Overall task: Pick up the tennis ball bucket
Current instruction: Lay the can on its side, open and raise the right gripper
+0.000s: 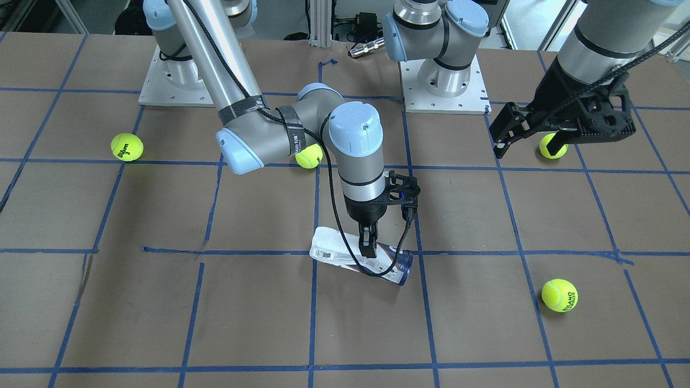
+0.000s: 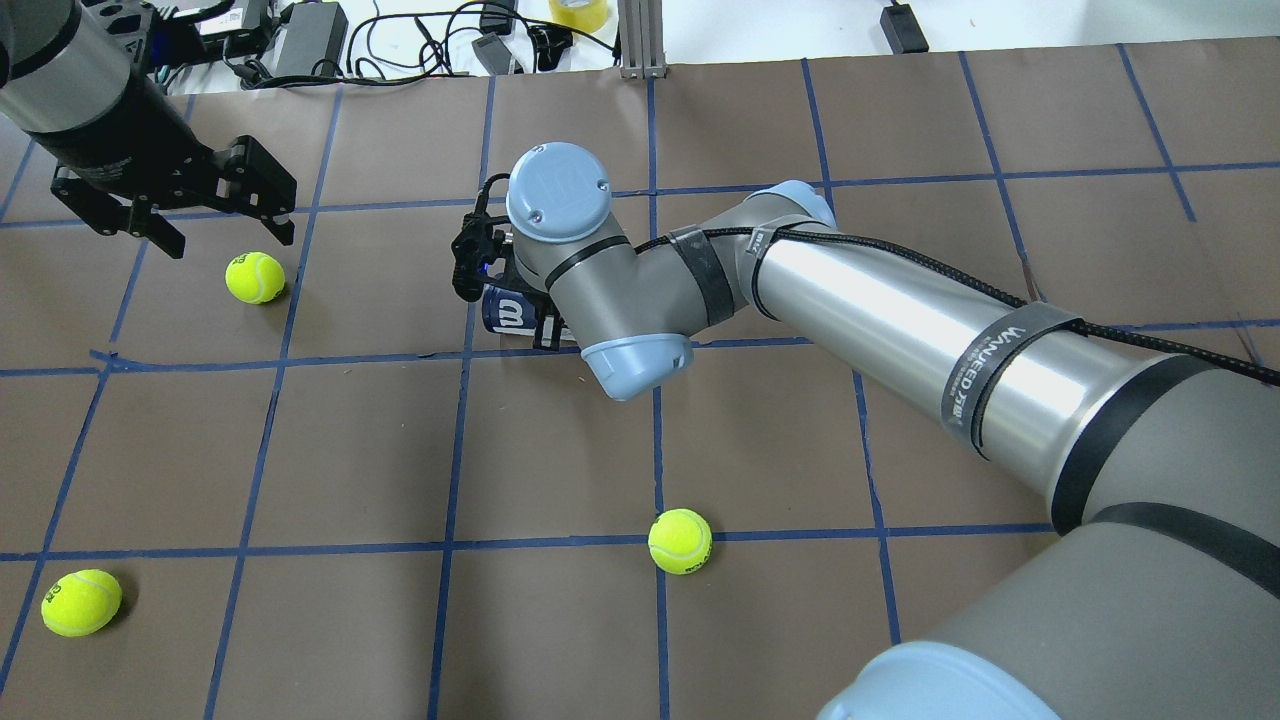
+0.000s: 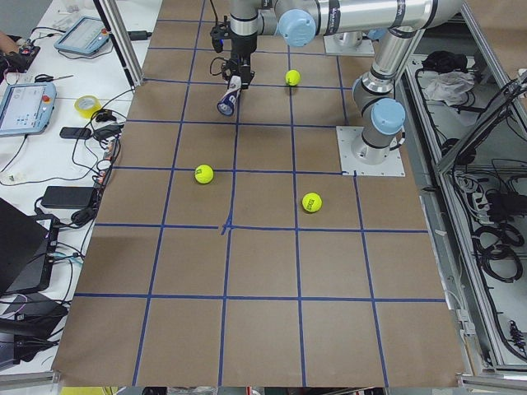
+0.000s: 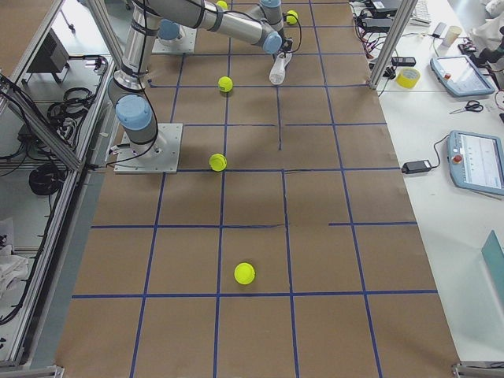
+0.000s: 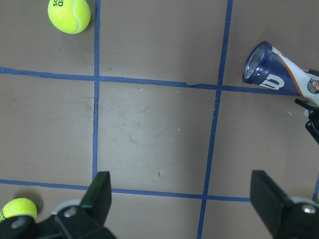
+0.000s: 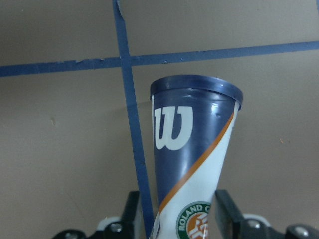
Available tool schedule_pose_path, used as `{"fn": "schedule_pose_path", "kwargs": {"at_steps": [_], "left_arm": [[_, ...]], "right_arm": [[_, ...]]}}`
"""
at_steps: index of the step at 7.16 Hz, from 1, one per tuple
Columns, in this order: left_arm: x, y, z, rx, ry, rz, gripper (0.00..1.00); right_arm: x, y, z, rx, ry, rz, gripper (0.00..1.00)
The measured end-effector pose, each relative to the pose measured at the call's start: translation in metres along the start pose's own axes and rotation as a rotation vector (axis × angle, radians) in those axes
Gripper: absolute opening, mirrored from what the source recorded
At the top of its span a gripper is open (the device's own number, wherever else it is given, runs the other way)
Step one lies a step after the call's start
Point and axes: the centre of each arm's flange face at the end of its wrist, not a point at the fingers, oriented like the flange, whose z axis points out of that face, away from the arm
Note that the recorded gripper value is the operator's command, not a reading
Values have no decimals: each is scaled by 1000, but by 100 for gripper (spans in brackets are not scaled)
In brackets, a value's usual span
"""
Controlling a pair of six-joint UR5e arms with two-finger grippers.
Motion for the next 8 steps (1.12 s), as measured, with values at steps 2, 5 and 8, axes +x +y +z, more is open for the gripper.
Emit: {"fn": "schedule_pose_path", "kwargs": {"at_steps": [2,5,8], "left_arm": [[0,-1,0,1,5,-1,100],[3,-10,15,-19,57,-6,100],[13,-37,54,-19,179,56,100]], "right_arm": [[2,1,-18,8,-8,4,100],[31,34,-87,22,-17,80,100],[95,150,-165,-19,-48,316,100]]}}
